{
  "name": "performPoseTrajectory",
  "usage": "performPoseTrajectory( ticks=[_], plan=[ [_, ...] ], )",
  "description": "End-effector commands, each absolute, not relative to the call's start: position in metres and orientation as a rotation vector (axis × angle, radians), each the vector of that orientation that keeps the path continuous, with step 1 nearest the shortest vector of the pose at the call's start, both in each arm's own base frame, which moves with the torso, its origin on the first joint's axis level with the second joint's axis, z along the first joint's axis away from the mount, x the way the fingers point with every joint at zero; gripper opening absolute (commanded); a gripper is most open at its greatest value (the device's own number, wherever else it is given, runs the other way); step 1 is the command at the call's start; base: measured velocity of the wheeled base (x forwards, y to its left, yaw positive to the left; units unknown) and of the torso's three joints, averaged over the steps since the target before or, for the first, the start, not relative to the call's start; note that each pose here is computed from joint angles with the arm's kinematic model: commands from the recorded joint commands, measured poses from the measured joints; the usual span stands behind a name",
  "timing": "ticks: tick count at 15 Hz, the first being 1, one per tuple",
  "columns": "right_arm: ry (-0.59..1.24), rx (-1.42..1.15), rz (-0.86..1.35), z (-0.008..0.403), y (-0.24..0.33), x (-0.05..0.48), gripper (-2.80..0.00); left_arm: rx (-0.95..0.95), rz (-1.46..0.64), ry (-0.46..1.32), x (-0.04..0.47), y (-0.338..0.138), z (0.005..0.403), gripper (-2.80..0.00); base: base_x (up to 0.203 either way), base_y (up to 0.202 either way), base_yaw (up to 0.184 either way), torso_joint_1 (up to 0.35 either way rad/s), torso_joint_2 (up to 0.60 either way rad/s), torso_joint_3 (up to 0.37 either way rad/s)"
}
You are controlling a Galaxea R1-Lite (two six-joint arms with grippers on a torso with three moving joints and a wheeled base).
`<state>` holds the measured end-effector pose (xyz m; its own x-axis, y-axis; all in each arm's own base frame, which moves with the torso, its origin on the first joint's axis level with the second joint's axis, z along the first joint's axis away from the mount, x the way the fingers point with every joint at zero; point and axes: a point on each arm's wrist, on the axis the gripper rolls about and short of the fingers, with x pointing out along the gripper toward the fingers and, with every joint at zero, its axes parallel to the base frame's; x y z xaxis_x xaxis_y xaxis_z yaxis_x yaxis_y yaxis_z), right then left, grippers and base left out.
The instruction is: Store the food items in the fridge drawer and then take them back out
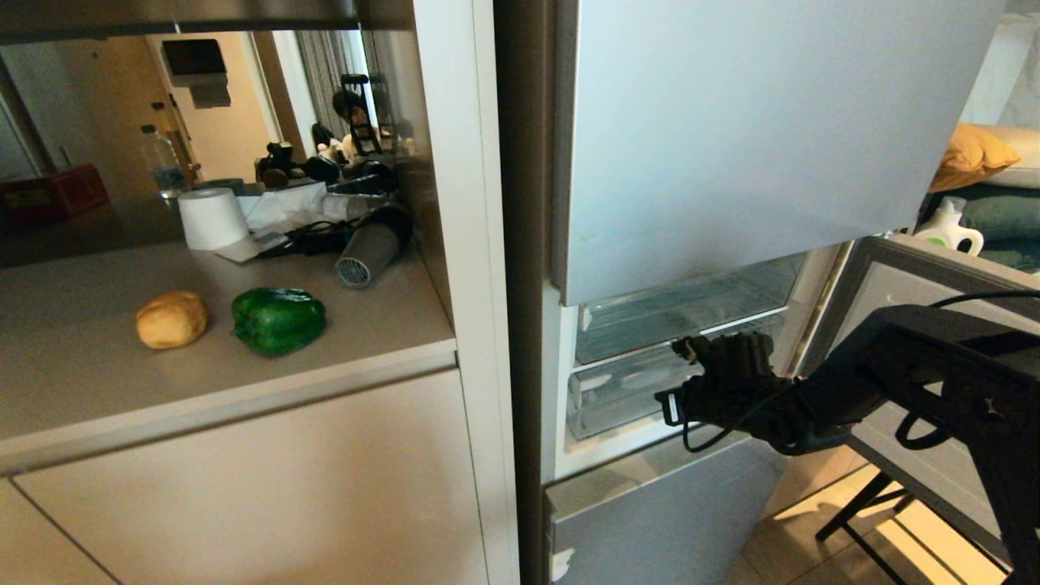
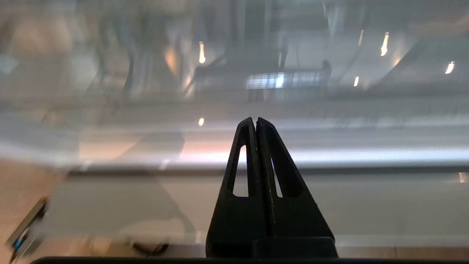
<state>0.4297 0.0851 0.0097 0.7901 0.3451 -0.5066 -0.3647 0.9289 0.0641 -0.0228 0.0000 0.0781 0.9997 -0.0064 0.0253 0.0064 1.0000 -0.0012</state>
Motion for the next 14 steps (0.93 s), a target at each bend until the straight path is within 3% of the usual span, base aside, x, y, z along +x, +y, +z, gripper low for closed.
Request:
performPoseTrajectory(
  ticks=[1, 9, 14],
  plan=[
    [0.514, -0.039, 0.385, 0.036, 0.082, 0.412, -2.8, -0.002, -0.006, -0.017, -0.022, 0.0, 0.075, -2.8, 0.0, 0.0, 0.0, 0.0, 0.0, 0.0],
    [0.453, -0.04, 0.369, 0.122, 0.058, 0.285, -2.8, -0.002, -0.006, -0.017, -0.022, 0.0, 0.075, -2.8, 0.0, 0.0, 0.0, 0.0, 0.0, 0.0],
    [0.368, -0.068, 0.172, 0.146, 0.033, 0.194, -2.8, -0.002, -0.006, -0.017, -0.022, 0.0, 0.075, -2.8, 0.0, 0.0, 0.0, 0.0, 0.0, 0.0]
  ],
)
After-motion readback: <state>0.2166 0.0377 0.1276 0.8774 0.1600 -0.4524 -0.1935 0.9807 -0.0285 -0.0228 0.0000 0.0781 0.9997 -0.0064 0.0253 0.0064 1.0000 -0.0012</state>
